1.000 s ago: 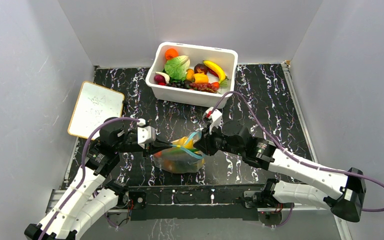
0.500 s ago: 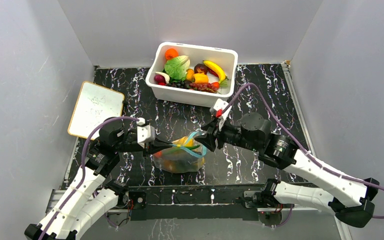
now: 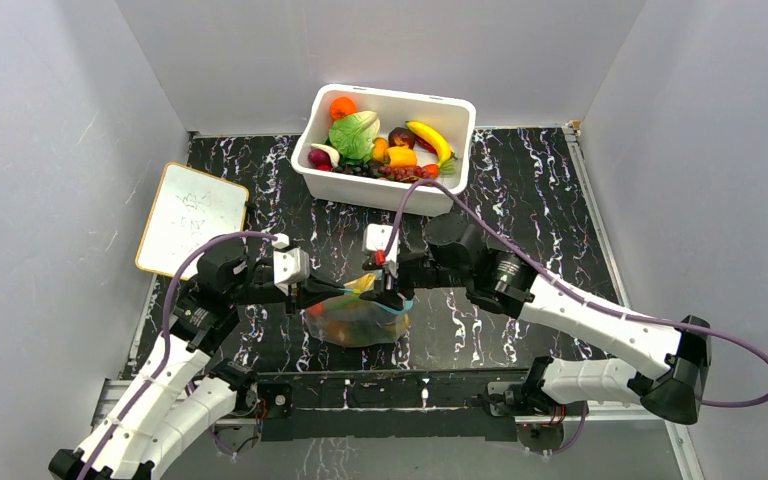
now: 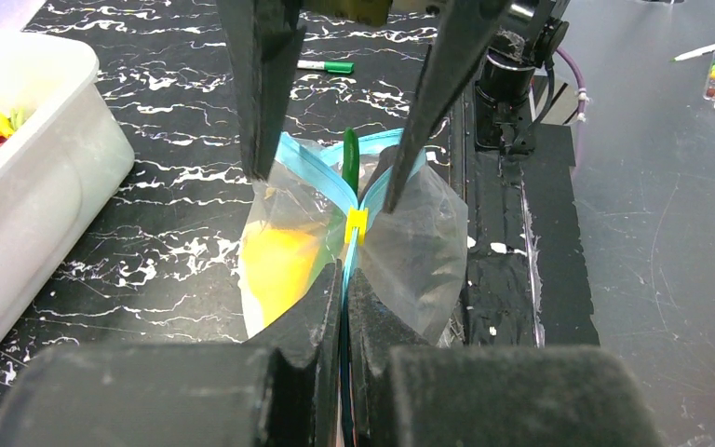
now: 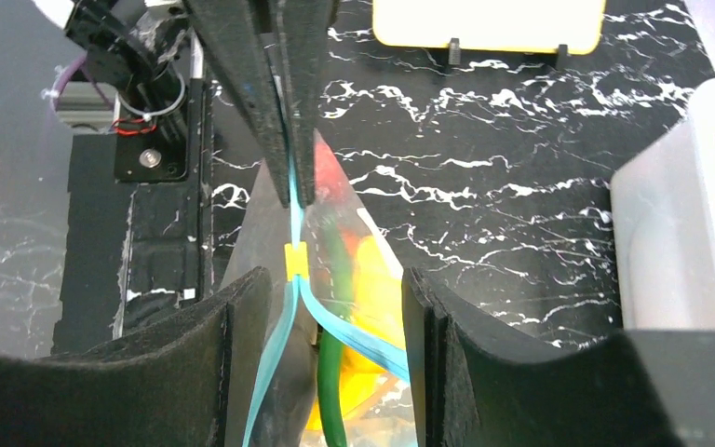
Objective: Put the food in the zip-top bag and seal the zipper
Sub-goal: Adjust the fake vegetable in the zipper food storage bag, then zip the zipper food storage bag at the center of the board.
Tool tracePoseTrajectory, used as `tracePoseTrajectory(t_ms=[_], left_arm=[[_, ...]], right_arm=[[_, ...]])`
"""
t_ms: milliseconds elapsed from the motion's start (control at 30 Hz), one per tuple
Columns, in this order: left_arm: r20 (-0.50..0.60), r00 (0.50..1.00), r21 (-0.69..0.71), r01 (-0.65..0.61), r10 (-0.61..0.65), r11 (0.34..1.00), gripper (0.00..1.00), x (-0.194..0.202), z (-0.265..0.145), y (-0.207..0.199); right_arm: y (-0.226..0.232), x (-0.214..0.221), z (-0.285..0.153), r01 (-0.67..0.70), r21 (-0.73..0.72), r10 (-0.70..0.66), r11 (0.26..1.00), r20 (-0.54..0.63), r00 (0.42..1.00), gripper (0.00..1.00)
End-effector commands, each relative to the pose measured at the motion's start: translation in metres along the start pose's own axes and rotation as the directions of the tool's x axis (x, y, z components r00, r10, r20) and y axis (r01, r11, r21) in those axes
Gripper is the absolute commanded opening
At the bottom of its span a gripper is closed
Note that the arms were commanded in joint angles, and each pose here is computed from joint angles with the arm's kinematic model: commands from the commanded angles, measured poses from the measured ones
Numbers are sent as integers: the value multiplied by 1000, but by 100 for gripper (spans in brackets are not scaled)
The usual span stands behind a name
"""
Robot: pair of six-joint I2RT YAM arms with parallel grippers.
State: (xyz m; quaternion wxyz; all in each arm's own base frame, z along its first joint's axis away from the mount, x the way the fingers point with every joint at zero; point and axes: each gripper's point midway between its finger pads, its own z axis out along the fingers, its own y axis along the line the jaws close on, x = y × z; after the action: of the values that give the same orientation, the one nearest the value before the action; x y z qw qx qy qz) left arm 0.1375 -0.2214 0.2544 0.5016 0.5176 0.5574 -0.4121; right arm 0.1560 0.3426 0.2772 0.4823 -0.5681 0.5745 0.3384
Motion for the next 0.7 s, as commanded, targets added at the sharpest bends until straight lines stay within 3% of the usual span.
tracePoseTrajectory(t_ms=[0,133,533,667], left_arm=[[69,995,-10,-78,79,997,0,-28,-4,0],[72,994,-19,-79,81,997,0,-30,-4,1],[96,994,-29,-56,59,998,0,-32,-5,-2],[107,993,-38,-52,56,998,0,-35,-6,-1]], right_arm=[[5,-47,3,133,-47,-125,990,141,982,51],[7,-41,9,133,-63,-124,989,128,984,49],[6,-38,14,97,-56,-89,994,132,987,22],[5,-35,16,66,-54,-60,996,114,992,22]])
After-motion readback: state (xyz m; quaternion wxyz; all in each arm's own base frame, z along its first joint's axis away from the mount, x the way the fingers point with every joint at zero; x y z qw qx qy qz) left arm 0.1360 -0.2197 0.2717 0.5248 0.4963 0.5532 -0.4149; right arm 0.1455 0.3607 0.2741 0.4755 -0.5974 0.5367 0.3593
